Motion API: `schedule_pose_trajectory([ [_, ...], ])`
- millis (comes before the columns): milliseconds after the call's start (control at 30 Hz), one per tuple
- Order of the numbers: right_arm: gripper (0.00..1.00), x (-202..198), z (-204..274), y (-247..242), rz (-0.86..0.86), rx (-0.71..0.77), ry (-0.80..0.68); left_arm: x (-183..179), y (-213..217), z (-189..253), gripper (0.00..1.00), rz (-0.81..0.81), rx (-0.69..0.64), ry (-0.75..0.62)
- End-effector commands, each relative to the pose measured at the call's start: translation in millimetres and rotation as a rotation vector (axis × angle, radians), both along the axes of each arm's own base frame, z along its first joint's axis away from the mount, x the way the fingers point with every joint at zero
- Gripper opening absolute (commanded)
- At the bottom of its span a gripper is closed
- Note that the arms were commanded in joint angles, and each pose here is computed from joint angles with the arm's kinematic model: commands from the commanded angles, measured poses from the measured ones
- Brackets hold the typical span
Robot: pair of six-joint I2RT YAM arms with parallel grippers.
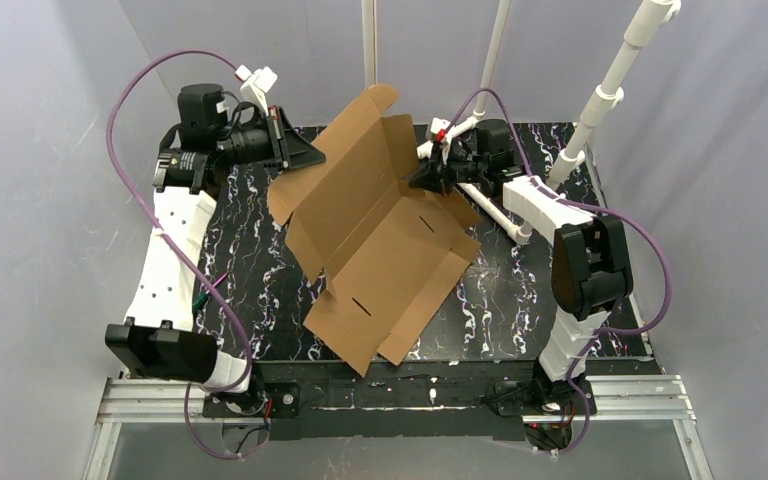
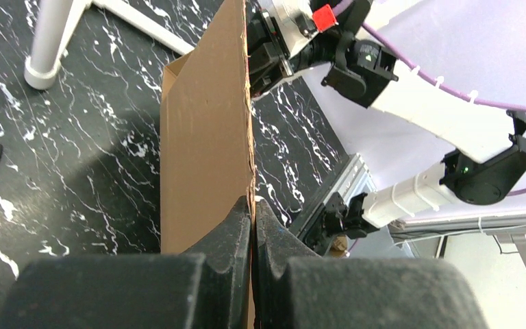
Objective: Fold the paper box
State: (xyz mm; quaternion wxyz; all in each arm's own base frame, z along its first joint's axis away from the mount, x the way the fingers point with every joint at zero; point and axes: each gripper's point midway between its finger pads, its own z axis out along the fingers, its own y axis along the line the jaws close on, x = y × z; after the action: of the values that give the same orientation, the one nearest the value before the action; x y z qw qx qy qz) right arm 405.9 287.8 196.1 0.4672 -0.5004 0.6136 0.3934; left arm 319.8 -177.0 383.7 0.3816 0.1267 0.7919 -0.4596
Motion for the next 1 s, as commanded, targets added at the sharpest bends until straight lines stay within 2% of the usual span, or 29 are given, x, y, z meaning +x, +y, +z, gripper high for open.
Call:
schedule_pose_trajectory([
  [0, 0.01, 21, 38, 8, -0.048, 0.088, -0.103, 18, 3, 32, 0.00, 0.018, -0.007, -0.106],
  [233, 0.01, 12, 38, 4, -0.107, 0.176, -0.152, 21, -5, 42, 0.00, -0.003, -0.086, -0.090],
  [367, 0.01, -3, 51, 2, -0.120, 0.297, -0.176, 17, 0, 40, 0.00, 0.028, -0.054, -0.100],
  [467, 0.01, -12, 55, 0, -0.124, 0.335, -0.170, 18, 1, 34, 0.00, 0.038, -0.059, -0.072],
  [700, 0.01, -37, 34, -13, -0.122, 0.287, -0.175, 2, -4, 6, 0.00, 0.015, -0.104, 0.034],
  [967, 0.01, -56, -4, -29, -0.116, 0.176, -0.204, -11, 0, -25, 0.00, 0.027, -0.063, 0.096],
])
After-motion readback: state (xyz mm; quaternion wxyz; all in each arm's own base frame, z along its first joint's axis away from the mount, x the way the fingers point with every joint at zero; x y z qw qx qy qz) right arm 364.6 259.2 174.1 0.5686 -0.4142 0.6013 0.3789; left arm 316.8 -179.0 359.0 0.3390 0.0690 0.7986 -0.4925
